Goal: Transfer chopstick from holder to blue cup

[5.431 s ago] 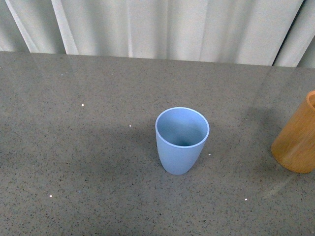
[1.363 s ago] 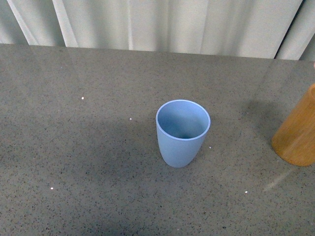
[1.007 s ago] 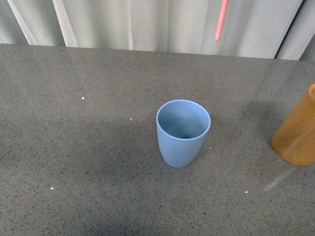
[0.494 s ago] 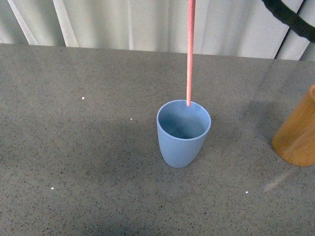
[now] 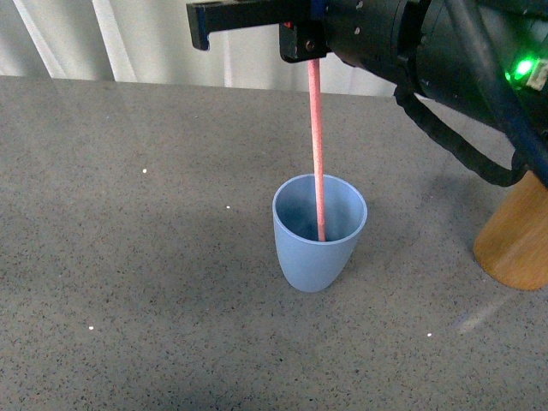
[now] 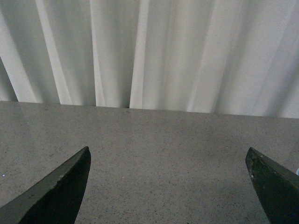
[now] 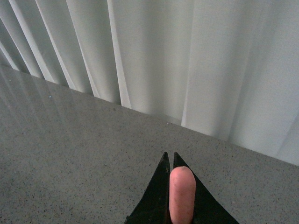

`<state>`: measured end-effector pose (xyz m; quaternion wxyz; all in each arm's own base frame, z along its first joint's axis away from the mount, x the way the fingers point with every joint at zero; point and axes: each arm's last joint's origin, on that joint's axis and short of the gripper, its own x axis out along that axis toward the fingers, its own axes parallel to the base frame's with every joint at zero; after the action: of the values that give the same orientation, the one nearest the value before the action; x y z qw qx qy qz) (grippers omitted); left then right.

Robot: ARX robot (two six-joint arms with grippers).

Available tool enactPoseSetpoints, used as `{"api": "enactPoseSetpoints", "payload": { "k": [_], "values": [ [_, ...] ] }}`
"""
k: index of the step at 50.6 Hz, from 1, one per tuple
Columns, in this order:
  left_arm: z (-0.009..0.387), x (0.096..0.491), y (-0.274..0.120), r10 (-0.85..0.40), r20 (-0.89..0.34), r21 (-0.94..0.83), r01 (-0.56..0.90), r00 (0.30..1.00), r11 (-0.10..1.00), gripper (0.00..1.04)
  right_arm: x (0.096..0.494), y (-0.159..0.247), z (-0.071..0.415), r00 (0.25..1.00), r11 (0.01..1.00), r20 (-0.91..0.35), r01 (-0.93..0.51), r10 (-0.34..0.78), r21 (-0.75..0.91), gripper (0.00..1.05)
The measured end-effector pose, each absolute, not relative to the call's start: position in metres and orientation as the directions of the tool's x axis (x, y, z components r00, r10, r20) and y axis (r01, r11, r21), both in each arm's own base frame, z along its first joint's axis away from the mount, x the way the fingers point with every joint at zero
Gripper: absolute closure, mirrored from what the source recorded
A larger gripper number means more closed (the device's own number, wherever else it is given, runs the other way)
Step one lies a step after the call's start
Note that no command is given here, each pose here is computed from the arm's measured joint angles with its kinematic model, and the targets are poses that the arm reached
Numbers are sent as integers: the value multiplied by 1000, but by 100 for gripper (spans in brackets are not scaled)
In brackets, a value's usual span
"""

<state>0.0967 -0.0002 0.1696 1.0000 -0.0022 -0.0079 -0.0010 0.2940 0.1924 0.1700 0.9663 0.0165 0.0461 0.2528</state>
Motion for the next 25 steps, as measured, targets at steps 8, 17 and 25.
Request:
{"api": "enactPoseSetpoints", "payload": {
  "k": [8,17,25],
  "values": [
    [170,97,0,-2,16,-4,2,1000,1000,7,294,193,159,871,877,-100,-478,480,52,104],
    [170,97,0,-2,16,-4,2,1000,1000,7,294,194,155,874,881,-112,-470,473,50,82],
    [170,97,0,-2,16,-4,2,1000,1000,7,292,193,159,878,885,-109,-462,466,61,50]
  ]
}}
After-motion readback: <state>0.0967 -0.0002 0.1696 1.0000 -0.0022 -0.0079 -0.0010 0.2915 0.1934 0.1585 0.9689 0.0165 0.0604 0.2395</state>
